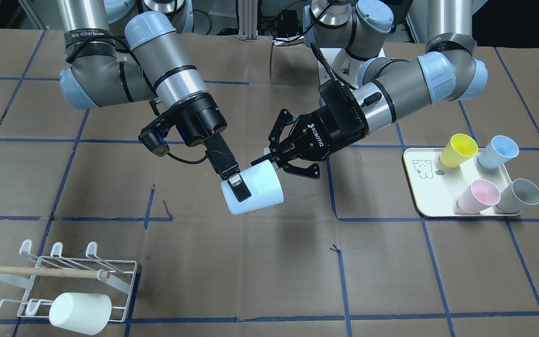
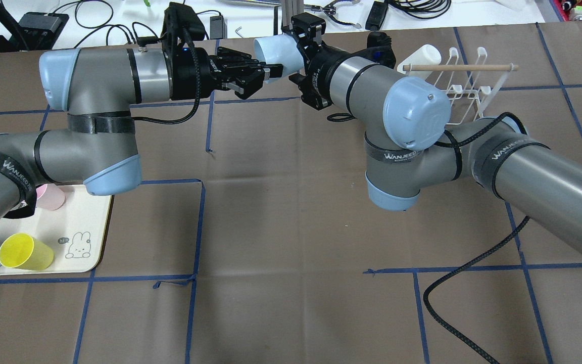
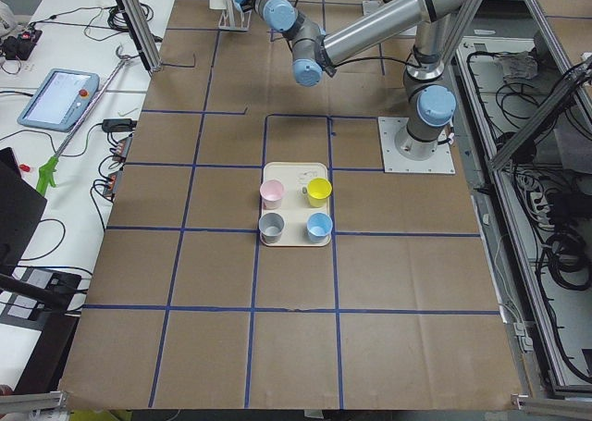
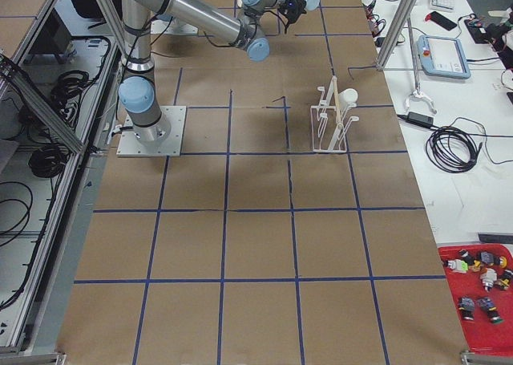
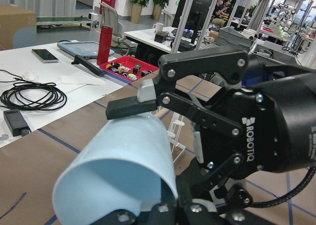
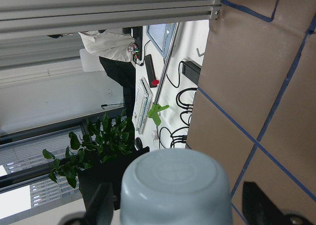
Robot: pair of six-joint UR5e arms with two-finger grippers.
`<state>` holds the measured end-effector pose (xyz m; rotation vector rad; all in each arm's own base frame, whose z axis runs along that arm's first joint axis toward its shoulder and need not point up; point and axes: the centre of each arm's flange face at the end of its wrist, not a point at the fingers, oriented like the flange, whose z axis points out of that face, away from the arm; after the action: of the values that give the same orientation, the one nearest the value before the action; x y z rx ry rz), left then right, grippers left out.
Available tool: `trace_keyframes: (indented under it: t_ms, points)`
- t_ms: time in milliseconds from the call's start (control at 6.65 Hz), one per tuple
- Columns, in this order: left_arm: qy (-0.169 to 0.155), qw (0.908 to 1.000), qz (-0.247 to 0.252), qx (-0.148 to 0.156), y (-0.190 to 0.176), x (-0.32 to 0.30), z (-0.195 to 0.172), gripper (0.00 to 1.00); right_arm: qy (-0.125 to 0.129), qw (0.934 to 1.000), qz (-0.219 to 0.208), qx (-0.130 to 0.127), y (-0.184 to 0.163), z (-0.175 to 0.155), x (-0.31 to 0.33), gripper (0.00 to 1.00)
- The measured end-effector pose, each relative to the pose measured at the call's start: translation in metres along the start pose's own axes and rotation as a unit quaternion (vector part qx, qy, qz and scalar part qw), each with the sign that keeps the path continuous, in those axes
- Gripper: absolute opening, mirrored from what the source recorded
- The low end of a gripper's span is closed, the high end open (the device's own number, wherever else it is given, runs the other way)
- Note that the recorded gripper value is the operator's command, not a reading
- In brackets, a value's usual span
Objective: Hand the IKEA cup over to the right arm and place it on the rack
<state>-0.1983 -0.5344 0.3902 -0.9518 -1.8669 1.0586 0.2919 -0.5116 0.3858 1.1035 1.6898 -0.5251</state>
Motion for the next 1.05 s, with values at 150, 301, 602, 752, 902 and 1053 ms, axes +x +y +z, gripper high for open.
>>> trace_keyframes:
  t_ms: [150, 301, 602, 752, 902, 1053]
  points:
    - [0.000, 1.0000, -0.001, 0.000, -0.0004, 0.0000, -0.0001, 0.08, -0.002, 1.0000, 0.000, 0.000, 0.0005, -0.0003, -0.0023, 0.79]
    - [0.000, 1.0000, -0.002, 0.000, -0.0007, 0.0001, -0.0002, 0.08, -0.002, 1.0000, -0.001, -0.001, 0.0006, -0.0002, -0.0028, 0.67]
    - [-0.001, 1.0000, -0.002, 0.000, -0.0012, 0.0000, -0.0004, 0.10, -0.001, 1.0000, -0.003, -0.001, 0.0006, 0.0000, -0.0021, 0.51]
    - [-0.001, 1.0000, -0.002, 0.001, -0.0015, -0.0001, -0.0004, 0.20, -0.001, 1.0000, -0.005, -0.001, 0.0006, 0.0000, -0.0017, 0.48]
    - [-0.001, 1.0000, -0.002, 0.001, -0.0023, -0.0002, -0.0006, 0.32, 0.000, 1.0000, -0.006, -0.002, 0.0006, 0.0003, -0.0009, 0.47]
    - [-0.002, 1.0000, -0.001, 0.001, -0.0038, -0.0006, -0.0009, 0.57, 0.001, 1.0000, -0.007, -0.003, 0.0009, 0.0005, -0.0003, 0.44]
